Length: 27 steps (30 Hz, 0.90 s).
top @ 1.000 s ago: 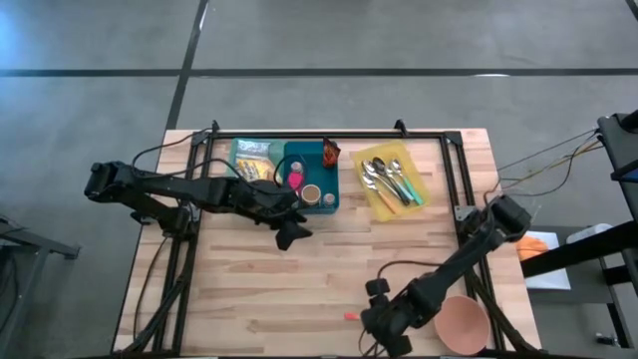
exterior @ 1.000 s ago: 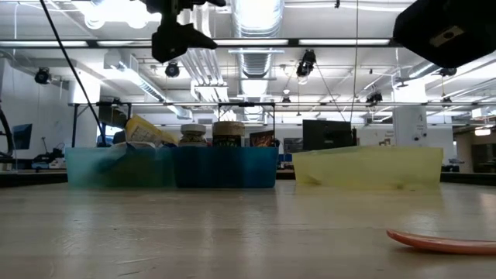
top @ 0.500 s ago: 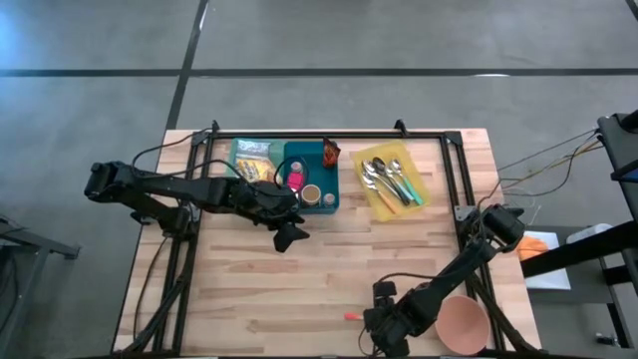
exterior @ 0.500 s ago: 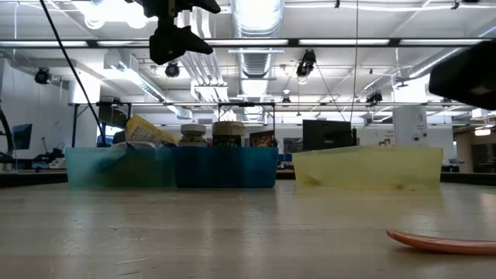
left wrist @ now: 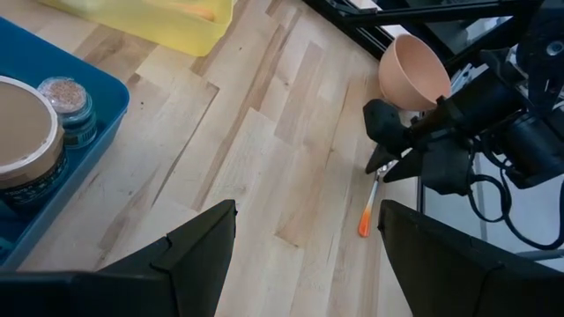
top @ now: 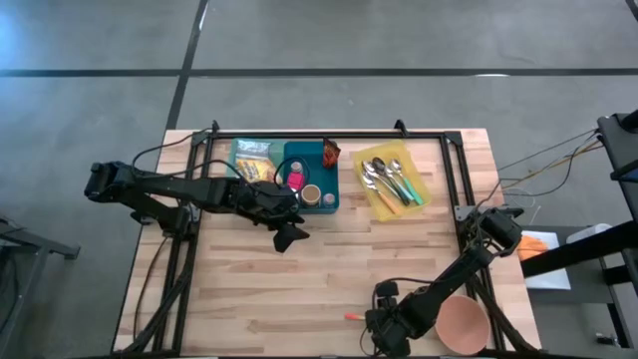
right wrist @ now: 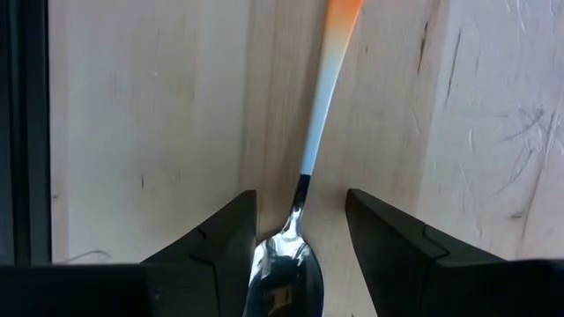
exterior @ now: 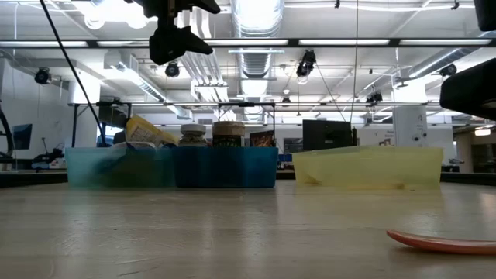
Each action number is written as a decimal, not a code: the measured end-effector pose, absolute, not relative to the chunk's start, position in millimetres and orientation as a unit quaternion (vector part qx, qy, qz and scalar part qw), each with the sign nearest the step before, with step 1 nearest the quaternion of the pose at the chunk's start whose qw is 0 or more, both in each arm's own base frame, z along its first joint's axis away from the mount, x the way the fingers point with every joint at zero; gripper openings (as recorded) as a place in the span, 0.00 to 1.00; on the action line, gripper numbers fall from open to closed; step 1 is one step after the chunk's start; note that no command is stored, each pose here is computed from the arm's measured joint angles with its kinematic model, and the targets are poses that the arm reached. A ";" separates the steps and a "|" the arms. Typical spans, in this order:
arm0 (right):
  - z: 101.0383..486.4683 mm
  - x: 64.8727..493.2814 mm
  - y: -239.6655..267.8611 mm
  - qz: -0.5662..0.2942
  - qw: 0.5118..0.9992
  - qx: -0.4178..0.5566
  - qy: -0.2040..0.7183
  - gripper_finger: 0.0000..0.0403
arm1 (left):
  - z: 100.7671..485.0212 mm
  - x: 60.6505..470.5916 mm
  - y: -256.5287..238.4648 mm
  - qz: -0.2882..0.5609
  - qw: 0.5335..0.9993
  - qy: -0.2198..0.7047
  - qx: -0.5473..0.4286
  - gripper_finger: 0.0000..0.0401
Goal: Pick & Place Food Item
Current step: Put the orange spoon into the yellow bin
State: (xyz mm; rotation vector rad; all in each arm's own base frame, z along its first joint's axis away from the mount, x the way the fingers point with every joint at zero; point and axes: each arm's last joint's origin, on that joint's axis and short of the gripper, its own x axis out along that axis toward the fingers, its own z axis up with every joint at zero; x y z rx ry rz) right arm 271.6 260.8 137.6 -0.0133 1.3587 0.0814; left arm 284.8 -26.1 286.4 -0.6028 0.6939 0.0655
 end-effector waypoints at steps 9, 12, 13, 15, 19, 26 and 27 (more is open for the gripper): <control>137.6 271.1 259.2 0.006 0.782 0.009 0.623 0.31 | 286.3 284.8 -26.1 0.031 0.896 0.335 -0.288 0.71; 137.2 270.9 258.8 0.004 0.783 0.008 0.622 0.19 | 286.4 284.8 -26.1 0.030 0.897 0.335 -0.287 0.71; 137.3 271.0 258.7 0.004 0.783 0.008 0.622 0.15 | 286.4 284.8 -26.1 0.030 0.897 0.335 -0.287 0.71; 137.3 270.9 258.3 0.002 0.783 0.006 0.622 0.07 | 286.3 284.8 -26.1 0.031 0.897 0.335 -0.287 0.71; 137.1 270.8 258.1 0.001 0.783 0.006 0.622 0.04 | 286.4 284.8 -26.1 0.031 0.897 0.335 -0.287 0.71; 143.5 268.9 255.6 0.004 0.778 0.010 0.628 0.02 | 286.3 284.8 -26.1 0.031 0.897 0.335 -0.287 0.71; 146.1 267.7 254.4 0.002 0.777 0.009 0.630 0.02 | 286.3 284.8 -26.1 0.031 0.897 0.335 -0.287 0.71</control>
